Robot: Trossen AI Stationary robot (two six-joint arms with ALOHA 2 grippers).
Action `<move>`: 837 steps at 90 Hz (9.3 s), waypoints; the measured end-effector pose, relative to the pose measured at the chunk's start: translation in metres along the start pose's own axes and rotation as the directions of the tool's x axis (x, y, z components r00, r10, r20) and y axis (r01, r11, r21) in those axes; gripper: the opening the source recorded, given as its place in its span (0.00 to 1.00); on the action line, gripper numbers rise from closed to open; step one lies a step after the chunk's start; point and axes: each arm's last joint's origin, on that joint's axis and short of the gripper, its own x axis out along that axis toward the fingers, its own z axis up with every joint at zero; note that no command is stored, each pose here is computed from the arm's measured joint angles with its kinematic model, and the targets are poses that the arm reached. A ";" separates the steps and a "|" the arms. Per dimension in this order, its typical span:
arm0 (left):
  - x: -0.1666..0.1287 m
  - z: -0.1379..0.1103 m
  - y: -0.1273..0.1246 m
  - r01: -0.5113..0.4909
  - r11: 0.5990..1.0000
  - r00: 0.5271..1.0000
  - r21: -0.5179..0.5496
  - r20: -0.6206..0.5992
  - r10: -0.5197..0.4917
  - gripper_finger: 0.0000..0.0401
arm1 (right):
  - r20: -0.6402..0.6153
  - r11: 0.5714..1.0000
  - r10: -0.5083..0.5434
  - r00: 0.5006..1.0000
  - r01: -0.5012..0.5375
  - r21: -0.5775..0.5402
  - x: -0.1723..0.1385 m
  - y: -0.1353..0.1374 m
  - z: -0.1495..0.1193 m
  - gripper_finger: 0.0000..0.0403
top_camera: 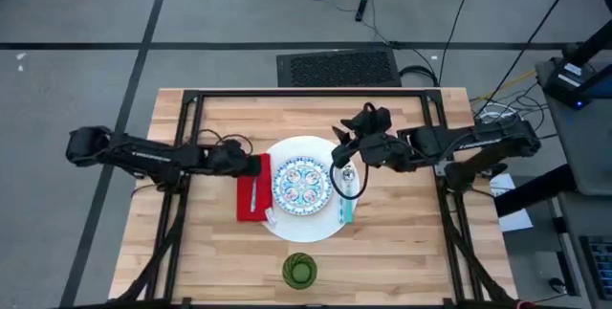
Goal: Set table place
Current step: Adjust the fork on the red table napkin on the white tablemat, then put the white fork on top of the red table napkin on the white tablemat
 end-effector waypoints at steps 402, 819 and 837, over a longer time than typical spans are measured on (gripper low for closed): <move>-0.155 0.095 -0.210 0.721 -0.438 -0.147 0.537 -0.499 -0.854 0.24 | 0.109 0.190 0.977 0.183 -0.980 -0.060 0.099 0.053 0.023 0.00; -0.087 0.089 -0.198 0.169 0.474 0.647 0.864 0.266 -0.715 0.00 | 0.261 0.984 0.083 0.962 -0.121 0.132 0.037 0.015 0.033 0.30; -0.088 0.087 -0.193 0.159 0.475 0.683 0.865 0.252 -0.685 0.00 | 0.228 0.989 0.088 0.970 -0.113 0.098 0.034 0.017 0.028 0.30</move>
